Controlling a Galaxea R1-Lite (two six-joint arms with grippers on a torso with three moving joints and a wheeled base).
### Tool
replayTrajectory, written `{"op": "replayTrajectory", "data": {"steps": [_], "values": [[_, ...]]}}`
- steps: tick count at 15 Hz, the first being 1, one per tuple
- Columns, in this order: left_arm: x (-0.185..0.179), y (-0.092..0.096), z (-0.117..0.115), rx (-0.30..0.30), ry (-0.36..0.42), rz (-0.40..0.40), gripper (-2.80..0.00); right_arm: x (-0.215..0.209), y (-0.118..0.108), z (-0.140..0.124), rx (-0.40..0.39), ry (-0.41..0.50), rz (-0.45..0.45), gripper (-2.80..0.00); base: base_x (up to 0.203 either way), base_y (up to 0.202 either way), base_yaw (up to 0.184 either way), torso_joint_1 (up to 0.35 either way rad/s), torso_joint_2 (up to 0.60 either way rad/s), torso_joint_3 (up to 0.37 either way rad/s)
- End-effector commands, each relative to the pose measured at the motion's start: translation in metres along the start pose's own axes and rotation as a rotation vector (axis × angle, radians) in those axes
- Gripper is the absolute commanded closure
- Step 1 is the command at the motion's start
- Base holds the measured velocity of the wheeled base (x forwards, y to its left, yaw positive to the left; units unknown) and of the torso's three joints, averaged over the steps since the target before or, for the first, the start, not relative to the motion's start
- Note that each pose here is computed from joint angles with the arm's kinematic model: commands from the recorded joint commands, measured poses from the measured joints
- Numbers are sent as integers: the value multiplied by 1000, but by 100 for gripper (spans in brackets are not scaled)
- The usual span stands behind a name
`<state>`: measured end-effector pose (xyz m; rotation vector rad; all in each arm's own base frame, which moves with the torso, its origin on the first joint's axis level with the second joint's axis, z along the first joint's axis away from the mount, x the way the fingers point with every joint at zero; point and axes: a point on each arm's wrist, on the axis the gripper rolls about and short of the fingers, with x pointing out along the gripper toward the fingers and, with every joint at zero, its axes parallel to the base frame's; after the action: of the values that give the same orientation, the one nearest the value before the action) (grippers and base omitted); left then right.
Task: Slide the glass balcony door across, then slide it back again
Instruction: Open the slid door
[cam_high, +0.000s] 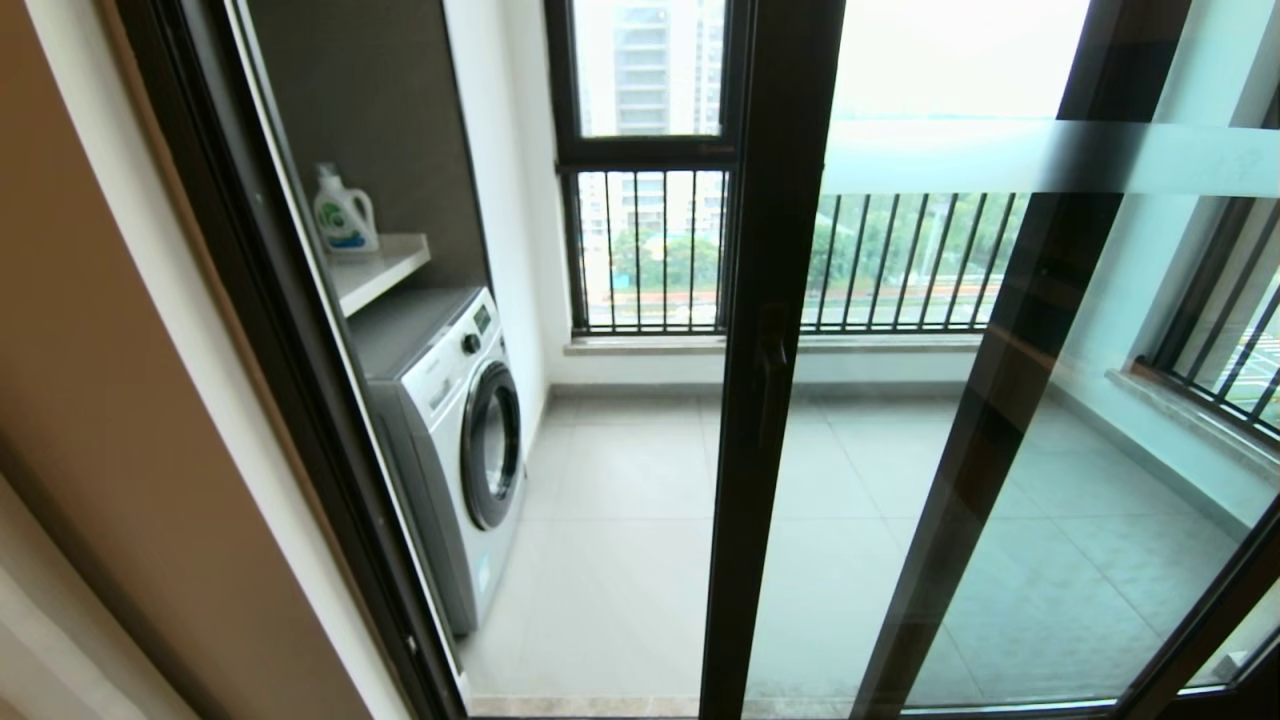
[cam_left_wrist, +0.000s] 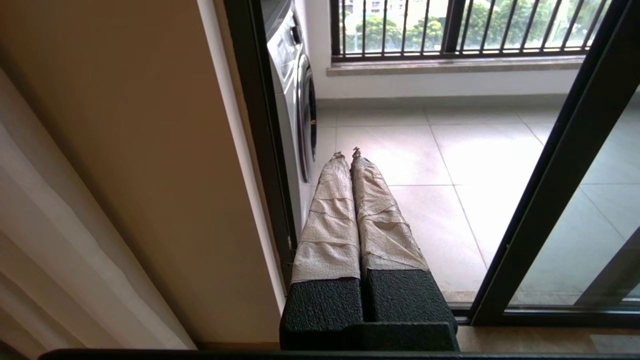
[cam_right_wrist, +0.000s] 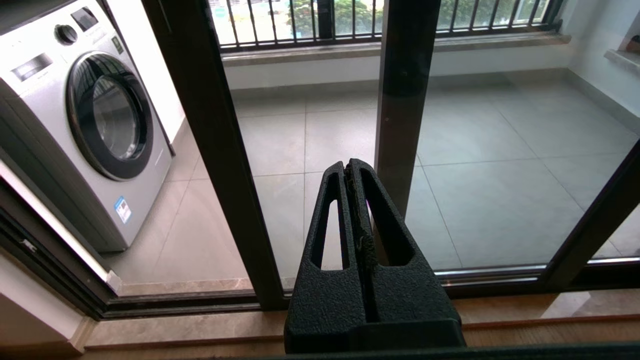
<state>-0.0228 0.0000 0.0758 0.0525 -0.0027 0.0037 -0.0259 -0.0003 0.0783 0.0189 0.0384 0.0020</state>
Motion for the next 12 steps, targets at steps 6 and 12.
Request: {"op": "replayTrajectory", "data": {"steps": [6,12], "values": [[0,0,0,1,3,0,0,43,7,118,34,95,212,0,0,0,0,0,0,0],[0,0,0,1,3,1,0,189,39,152,39,326,482,0,0,0,0,0,0,0]]}}
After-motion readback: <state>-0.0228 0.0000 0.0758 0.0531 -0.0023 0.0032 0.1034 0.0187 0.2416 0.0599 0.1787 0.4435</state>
